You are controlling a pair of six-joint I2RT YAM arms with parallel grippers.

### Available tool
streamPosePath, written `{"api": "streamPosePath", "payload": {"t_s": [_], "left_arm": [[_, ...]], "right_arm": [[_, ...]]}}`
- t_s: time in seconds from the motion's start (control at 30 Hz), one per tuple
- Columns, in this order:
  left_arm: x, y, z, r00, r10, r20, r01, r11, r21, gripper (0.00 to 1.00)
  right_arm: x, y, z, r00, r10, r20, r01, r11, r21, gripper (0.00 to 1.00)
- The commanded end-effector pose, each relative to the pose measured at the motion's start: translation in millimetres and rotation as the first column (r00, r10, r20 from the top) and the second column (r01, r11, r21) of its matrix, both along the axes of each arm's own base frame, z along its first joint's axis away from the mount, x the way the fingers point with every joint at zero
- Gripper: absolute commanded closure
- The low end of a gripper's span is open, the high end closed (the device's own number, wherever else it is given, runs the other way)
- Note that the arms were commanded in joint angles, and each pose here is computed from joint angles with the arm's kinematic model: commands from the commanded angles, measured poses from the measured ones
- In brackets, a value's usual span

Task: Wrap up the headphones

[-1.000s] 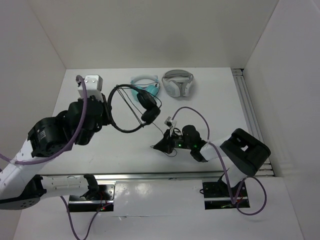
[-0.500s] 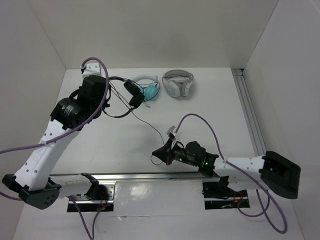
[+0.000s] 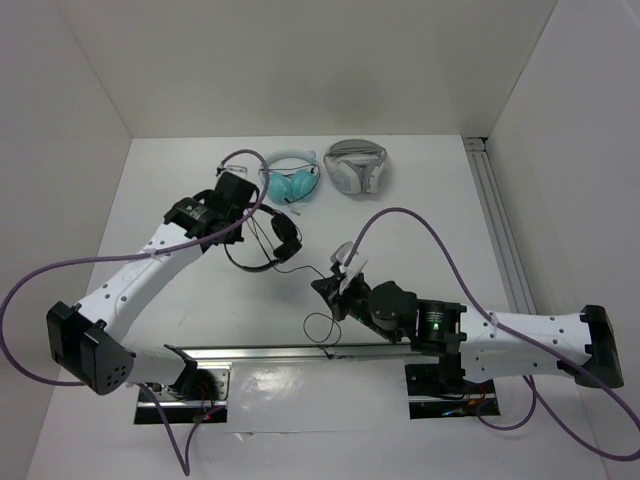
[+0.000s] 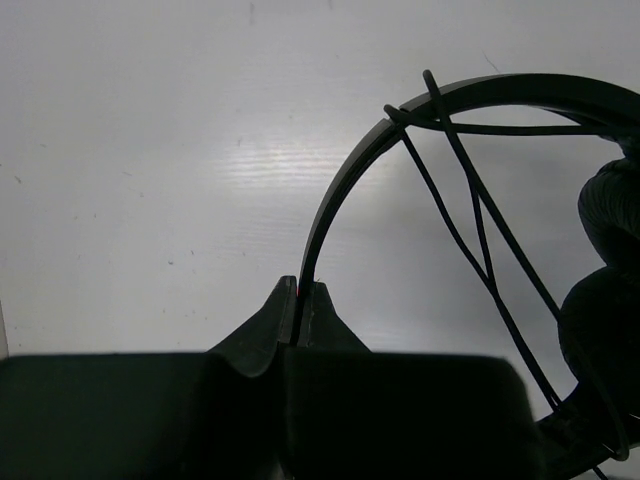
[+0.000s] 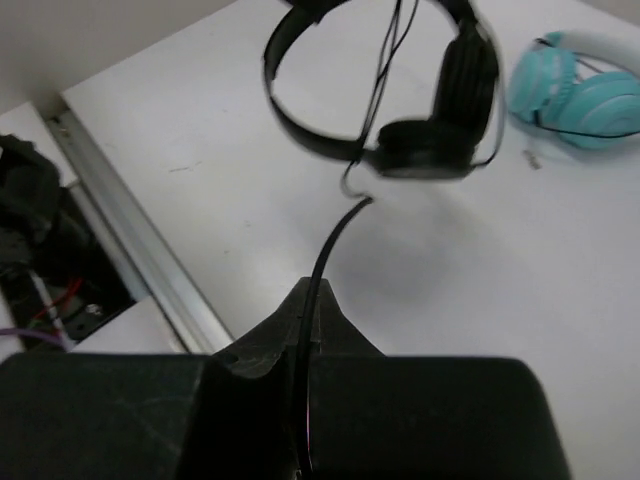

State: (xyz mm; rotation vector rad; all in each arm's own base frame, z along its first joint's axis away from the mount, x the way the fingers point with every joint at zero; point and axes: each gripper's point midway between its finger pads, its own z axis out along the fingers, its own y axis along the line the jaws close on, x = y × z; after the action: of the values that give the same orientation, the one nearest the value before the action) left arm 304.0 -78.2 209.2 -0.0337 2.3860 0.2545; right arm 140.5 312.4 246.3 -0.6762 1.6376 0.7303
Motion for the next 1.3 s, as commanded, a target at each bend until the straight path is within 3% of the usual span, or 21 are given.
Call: {"api": "streamPosePath", "payload": {"t_s": [0.0, 0.13, 0.33, 0.43, 0.47, 0.67, 0.83, 1.03, 1.1, 1.13, 1.27], "left_arm": [[2, -31, -8, 0.992, -0.123, 0.004, 0.123, 0.992, -0.006, 1.0], [-15, -33, -34, 0.984, -0.157, -0.085, 0.163, 0.985, 0.064, 1.0], [-52, -68, -48, 0.937, -0.311, -0.157, 0.316, 0.949, 0.008, 1.0], [-86, -106, -45, 0.848, -0.507, -0.156, 0.498, 0.862, -0.095, 1.0], [-102, -123, -43, 0.792, -0.589, -0.161, 0.573, 0.808, -0.136, 1.0], [-160, -162, -28, 0.601, -0.791, -0.119, 0.758, 0.611, -0.23, 1.0], [-179, -170, -11, 0.526, -0.848, -0.072, 0.805, 0.523, -0.28, 1.0], [-184, -173, 29, 0.515, -0.857, 0.027, 0.823, 0.486, -0.294, 1.0], [-178, -170, 49, 0.544, -0.836, 0.074, 0.817, 0.508, -0.275, 1.0], [-171, -162, 55, 0.588, -0.805, 0.078, 0.793, 0.555, -0.25, 1.0], [-154, -154, 99, 0.679, -0.71, 0.187, 0.733, 0.638, -0.236, 1.0]], "right_arm": [[27, -22, 14, 0.984, -0.13, 0.124, 0.147, 0.979, -0.142, 1.0], [48, -32, 40, 0.961, -0.194, 0.197, 0.231, 0.955, -0.188, 1.0], [77, -58, 69, 0.889, -0.343, 0.304, 0.417, 0.881, -0.225, 1.0], [93, -69, 75, 0.854, -0.397, 0.335, 0.477, 0.856, -0.202, 1.0], [97, -74, 79, 0.843, -0.417, 0.339, 0.493, 0.851, -0.179, 1.0], [119, -91, 114, 0.834, -0.437, 0.338, 0.481, 0.875, -0.056, 1.0], [136, -89, 112, 0.841, -0.406, 0.357, 0.473, 0.872, -0.124, 1.0], [151, -71, 72, 0.918, -0.293, 0.267, 0.344, 0.924, -0.166, 0.99], [155, -65, 56, 0.941, -0.252, 0.226, 0.289, 0.945, -0.152, 0.99], [153, -61, 50, 0.952, -0.235, 0.196, 0.262, 0.957, -0.126, 1.0], [149, -40, 30, 0.985, -0.097, 0.141, 0.102, 0.995, -0.024, 1.0]]}}
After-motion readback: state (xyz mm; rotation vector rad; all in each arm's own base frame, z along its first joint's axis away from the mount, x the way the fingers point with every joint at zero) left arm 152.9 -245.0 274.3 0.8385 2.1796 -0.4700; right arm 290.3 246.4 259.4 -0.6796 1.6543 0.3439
